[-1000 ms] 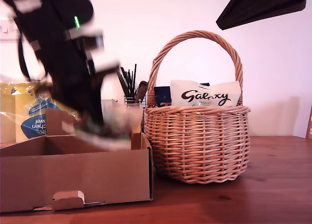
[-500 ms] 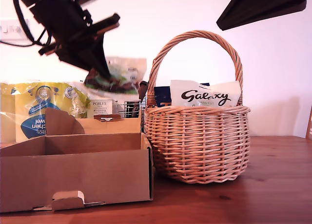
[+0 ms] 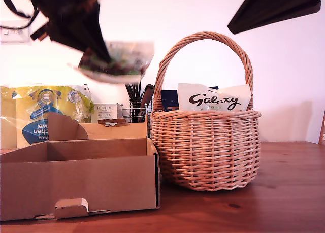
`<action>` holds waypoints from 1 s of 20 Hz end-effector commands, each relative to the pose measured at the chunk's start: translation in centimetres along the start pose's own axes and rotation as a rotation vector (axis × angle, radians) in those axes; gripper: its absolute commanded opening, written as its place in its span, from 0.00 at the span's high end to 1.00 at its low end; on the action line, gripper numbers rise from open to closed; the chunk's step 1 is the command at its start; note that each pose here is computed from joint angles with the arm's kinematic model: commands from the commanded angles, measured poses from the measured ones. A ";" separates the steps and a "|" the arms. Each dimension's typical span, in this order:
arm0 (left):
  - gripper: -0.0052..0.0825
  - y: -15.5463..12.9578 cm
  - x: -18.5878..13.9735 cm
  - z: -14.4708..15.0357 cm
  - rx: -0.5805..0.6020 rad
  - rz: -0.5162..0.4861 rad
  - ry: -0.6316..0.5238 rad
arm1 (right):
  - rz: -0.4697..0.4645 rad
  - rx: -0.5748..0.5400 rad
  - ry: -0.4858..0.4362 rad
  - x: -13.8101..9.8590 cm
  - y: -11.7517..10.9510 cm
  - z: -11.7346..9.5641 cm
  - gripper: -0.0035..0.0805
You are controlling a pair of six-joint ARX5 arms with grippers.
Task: Move the bags of Easter eggs from the cardboard box on the left into the woven basket on the right side.
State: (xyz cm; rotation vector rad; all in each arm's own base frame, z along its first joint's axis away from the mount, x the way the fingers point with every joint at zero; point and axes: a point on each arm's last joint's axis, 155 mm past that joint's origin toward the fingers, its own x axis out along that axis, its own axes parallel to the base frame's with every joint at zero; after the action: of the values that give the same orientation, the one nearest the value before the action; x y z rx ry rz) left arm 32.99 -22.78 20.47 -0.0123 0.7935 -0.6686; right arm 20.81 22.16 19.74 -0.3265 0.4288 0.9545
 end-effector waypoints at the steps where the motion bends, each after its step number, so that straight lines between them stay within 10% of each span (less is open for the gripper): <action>1: 0.97 -1.8 -0.3 -0.3 0.014 -0.069 0.013 | -0.016 -0.002 -0.006 -0.2 -0.3 0.2 0.97; 10: 0.97 -10.2 1.3 -0.2 0.101 -0.281 -0.010 | -0.159 0.044 0.013 -2.5 -3.4 -0.9 0.97; 20: 0.97 -10.0 11.9 1.5 0.187 -0.128 -0.154 | -0.273 0.073 -0.002 -5.7 -5.3 -1.5 0.97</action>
State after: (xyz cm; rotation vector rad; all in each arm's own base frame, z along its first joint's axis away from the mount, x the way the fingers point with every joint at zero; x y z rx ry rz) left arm 34.05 -37.60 16.39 0.0432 0.6061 -0.8621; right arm 22.00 14.59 21.39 -0.3079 0.4135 0.6736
